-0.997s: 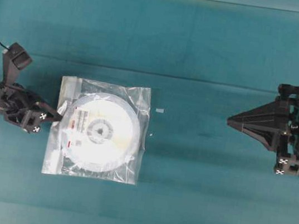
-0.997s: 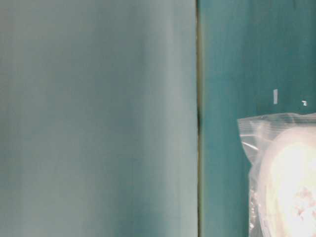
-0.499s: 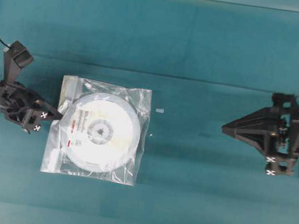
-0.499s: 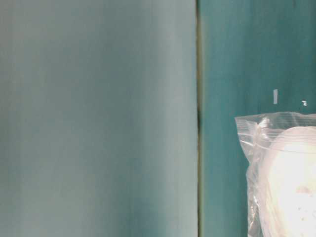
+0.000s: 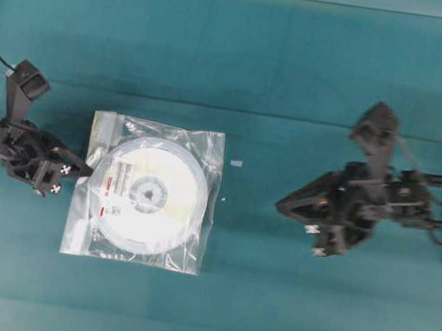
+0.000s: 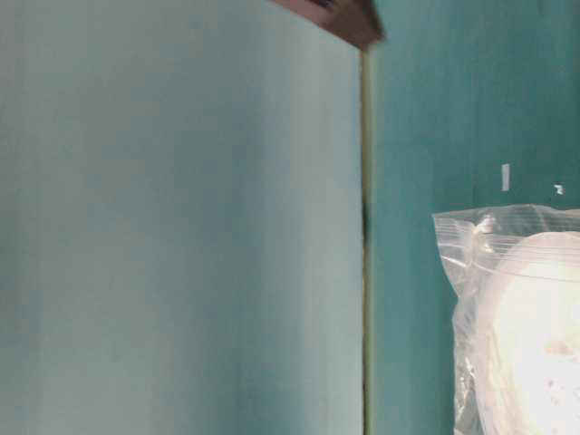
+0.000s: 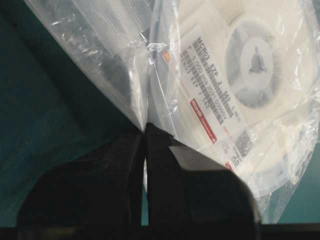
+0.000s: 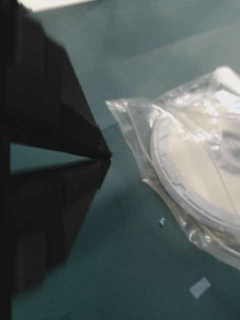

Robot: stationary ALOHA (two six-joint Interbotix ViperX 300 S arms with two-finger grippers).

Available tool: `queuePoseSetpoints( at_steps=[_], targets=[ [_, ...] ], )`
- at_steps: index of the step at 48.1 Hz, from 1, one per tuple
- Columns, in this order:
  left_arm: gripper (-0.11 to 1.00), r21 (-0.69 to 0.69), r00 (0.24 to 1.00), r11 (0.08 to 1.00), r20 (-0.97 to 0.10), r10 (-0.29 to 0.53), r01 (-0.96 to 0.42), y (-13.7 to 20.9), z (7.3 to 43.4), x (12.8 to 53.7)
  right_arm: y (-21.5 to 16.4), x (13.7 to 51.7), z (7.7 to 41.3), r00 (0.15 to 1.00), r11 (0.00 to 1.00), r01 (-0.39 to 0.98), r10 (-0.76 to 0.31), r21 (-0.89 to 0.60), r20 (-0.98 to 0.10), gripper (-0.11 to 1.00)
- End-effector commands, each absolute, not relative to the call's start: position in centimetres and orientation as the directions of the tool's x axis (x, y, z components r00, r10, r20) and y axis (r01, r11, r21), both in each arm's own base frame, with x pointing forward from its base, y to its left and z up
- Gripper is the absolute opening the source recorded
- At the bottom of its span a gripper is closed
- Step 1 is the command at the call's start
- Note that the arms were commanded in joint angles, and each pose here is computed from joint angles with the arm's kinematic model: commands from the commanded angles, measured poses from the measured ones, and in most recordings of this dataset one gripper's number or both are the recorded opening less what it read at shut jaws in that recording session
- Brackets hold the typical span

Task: Take out the reel from the clear zip bag.
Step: 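Reach the right gripper toward the reel inside the bag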

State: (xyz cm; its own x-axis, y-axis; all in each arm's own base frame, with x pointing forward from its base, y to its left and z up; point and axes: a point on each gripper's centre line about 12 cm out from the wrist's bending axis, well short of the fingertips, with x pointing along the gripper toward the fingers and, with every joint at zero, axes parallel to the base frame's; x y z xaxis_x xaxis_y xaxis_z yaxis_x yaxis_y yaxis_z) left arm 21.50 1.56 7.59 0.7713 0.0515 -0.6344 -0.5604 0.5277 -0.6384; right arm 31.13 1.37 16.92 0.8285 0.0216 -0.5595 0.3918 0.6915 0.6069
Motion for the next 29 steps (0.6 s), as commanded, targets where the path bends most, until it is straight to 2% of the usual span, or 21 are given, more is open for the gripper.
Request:
queuePoseSetpoints(
  at_steps=[1,5,9,18,29],
  targets=[
    [-0.01,-0.647,0.782,0.528,-0.621,0.054,-0.550,1.6,7.9,21.9,1.3,33.0,16.7,0.826,0.676,0.406,0.017,0.615,-0.563,0.51],
    [-0.01,-0.646,0.781,0.528,-0.622,0.054,-0.551,1.6,7.9,21.9,0.9,33.9,16.0,0.812,0.670,0.430,0.007,0.606,-0.583,0.75],
    [-0.01,-0.648,0.784,0.528,-0.619,0.054,-0.548,1.7,8.0,22.0,0.6,34.8,15.4,0.802,0.665,0.447,-0.002,0.598,-0.597,0.90],
    [-0.01,-0.649,0.784,0.527,-0.619,0.054,-0.549,1.7,8.0,22.2,0.2,36.1,14.1,0.785,0.660,0.472,-0.013,0.585,-0.619,0.81],
    [-0.01,-0.651,0.786,0.527,-0.616,0.054,-0.547,1.7,8.0,22.3,0.0,37.7,12.7,0.771,0.647,0.494,-0.019,0.580,-0.636,0.81]
  ],
)
